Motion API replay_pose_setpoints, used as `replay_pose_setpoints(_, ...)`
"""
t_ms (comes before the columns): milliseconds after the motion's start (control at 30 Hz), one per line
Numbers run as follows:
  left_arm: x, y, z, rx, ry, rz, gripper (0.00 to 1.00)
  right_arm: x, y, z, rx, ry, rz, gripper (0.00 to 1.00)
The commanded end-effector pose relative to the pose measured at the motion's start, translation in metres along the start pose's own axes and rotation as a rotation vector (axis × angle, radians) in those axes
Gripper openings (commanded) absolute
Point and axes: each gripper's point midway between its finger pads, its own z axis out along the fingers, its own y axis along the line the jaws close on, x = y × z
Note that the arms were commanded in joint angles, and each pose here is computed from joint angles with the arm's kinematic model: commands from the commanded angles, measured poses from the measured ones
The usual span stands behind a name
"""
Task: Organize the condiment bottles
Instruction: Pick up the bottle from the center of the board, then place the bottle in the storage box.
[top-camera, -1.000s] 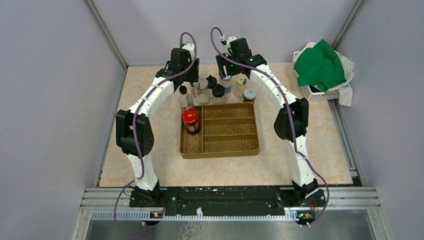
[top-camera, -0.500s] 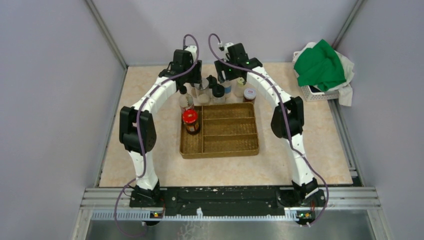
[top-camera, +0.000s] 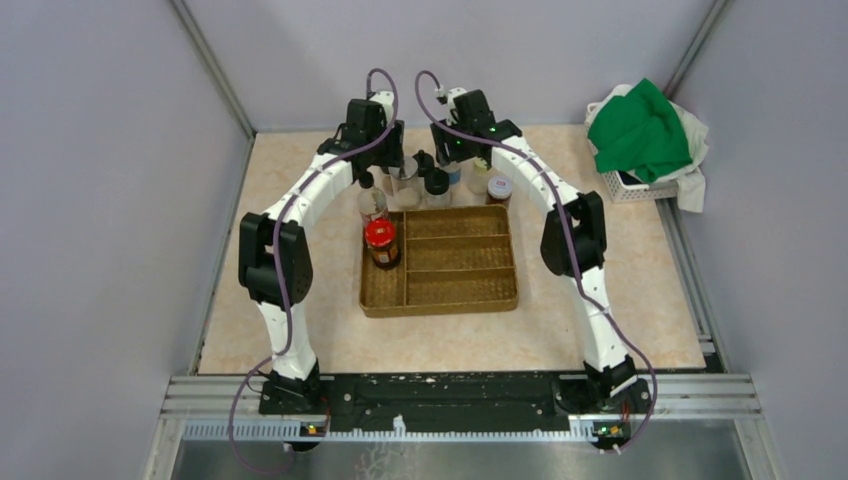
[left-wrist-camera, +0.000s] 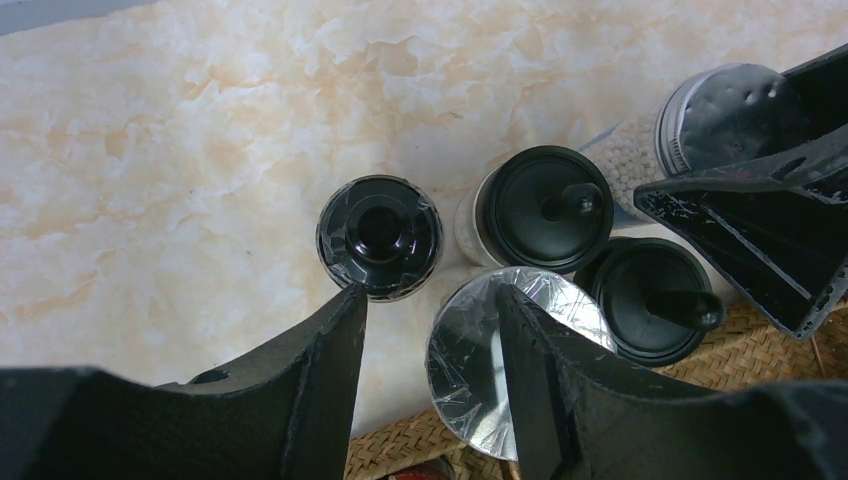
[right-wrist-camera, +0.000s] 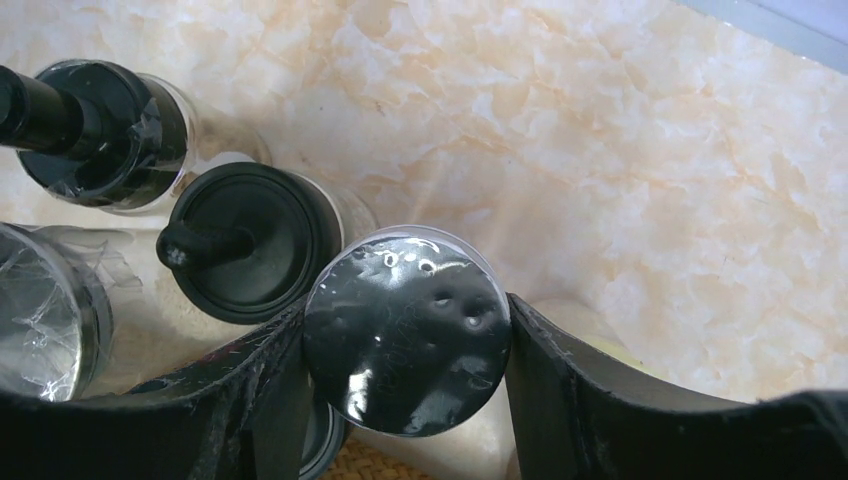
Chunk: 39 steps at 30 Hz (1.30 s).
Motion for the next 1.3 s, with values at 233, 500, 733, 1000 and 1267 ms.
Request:
replay_pose_setpoints(233,-0.022,-0.004,-0.017,0.014,-0.052,0.004,0.58,-0.035,-0.002,-0.031,0.018,-0.111,-0.012,0.41)
replay_pose_setpoints(500,-0.033,-0.004,-0.041,0.011,-0.096,0.004,0.59,-0.074,-0.005,-0.084,0.056,-0.218,-0.026,0.40)
replay_pose_setpoints(733,-0.053,-0.005,-0.067,0.012,-0.154,0.027,0.60,-0.100,0.003,-0.132,0.068,-0.289,-0.046,0.39)
replay_pose_setpoints(1000,-0.081,-0.002,-0.111,-0.020,-0.242,0.017,0.66,-0.107,0.024,-0.205,0.069,-0.314,-0.097,0.36)
replay_pose_setpoints(1267,-0.092,0.002,-0.155,-0.049,-0.278,-0.009,0.66,-0.061,0.075,-0.258,-0.011,-0.241,-0.161,0.35)
